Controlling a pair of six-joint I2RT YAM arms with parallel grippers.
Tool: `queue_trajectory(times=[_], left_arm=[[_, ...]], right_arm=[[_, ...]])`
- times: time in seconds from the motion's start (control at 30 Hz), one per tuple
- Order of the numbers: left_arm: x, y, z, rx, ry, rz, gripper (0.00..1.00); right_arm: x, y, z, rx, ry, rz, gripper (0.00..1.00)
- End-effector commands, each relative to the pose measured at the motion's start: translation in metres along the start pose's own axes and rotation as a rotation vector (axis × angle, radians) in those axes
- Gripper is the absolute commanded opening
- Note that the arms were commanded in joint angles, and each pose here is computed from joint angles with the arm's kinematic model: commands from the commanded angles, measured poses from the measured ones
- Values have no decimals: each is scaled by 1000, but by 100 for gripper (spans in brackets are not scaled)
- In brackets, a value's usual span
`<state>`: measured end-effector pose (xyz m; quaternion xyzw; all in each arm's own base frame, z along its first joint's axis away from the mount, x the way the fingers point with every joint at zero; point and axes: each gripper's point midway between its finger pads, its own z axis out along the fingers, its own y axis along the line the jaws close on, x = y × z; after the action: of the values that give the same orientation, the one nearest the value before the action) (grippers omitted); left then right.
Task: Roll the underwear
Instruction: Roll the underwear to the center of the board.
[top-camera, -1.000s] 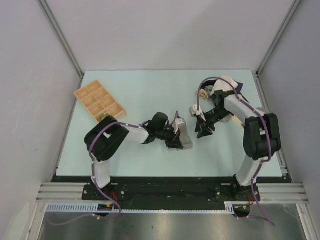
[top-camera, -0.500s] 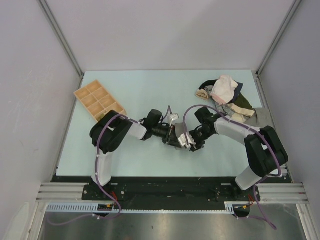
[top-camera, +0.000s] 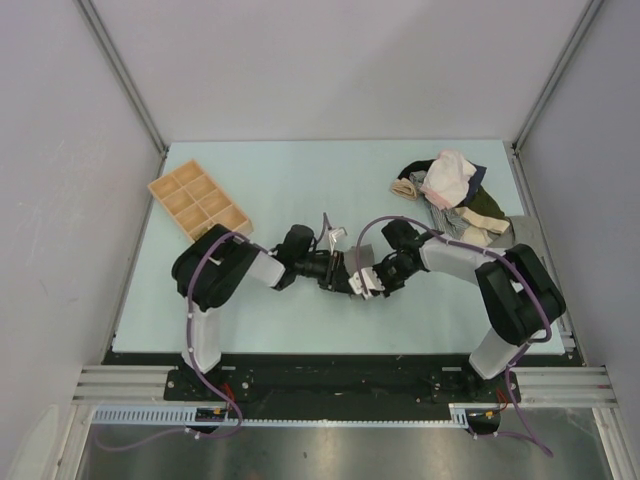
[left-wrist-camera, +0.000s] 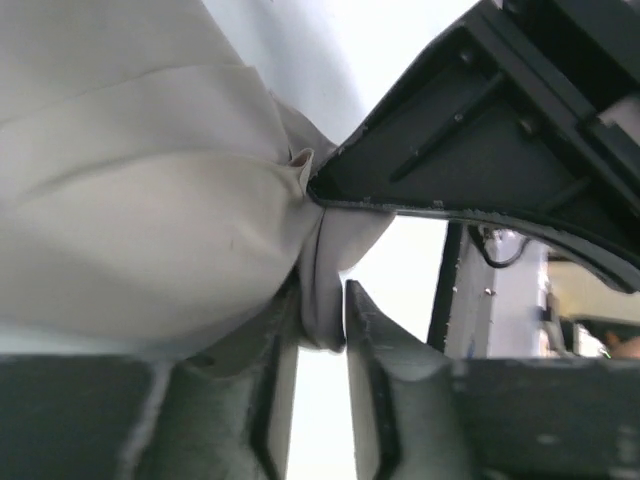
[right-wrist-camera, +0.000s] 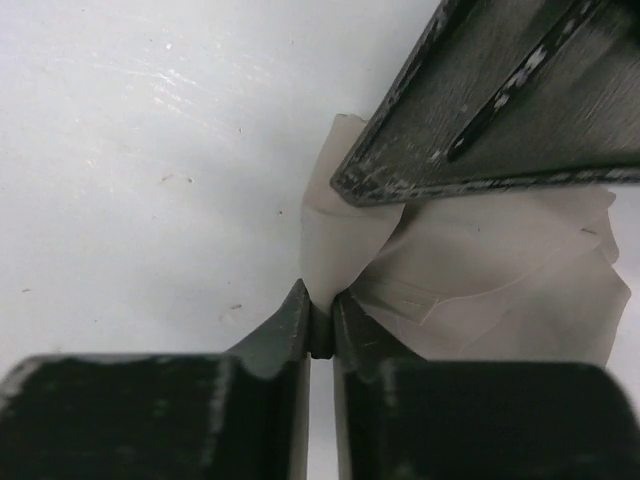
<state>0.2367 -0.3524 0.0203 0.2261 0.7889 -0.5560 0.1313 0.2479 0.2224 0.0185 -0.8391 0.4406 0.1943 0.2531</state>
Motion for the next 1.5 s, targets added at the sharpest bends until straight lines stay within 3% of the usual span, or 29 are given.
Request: queue_trajectory(times=[0.0,0.2,0.27,0.43,0.53,0.9,1.27,1.37,1.47], left_arm=[[-20,6,-23,-131,-151,64,33],[-24,-9,-50,-201,-261,291,44],[-26,-27,-59,-222,-295,463,52],[15,-60,-52,-232,-252,910,63],[23,-75,-46,-234,-242,1037,66],[18,-42,4,-372,20,1183,68],[25,-10,11,-454,120,1180,57],[28,-7,12,-452,137,1174,47],[36,-6,16,-424,184,1149,27]], right_arm=[[6,21,5,-93,30,83,6],[-10,30,-5,-189,-37,219,1],[-15,33,-3,-227,-68,275,1],[-26,31,-10,-312,-114,392,1],[-24,34,-10,-355,-120,471,1],[-12,36,-10,-372,-116,574,2],[-9,37,-11,-372,-146,618,5],[-9,36,-11,-368,-153,626,9],[-9,30,-13,-340,-183,664,16]])
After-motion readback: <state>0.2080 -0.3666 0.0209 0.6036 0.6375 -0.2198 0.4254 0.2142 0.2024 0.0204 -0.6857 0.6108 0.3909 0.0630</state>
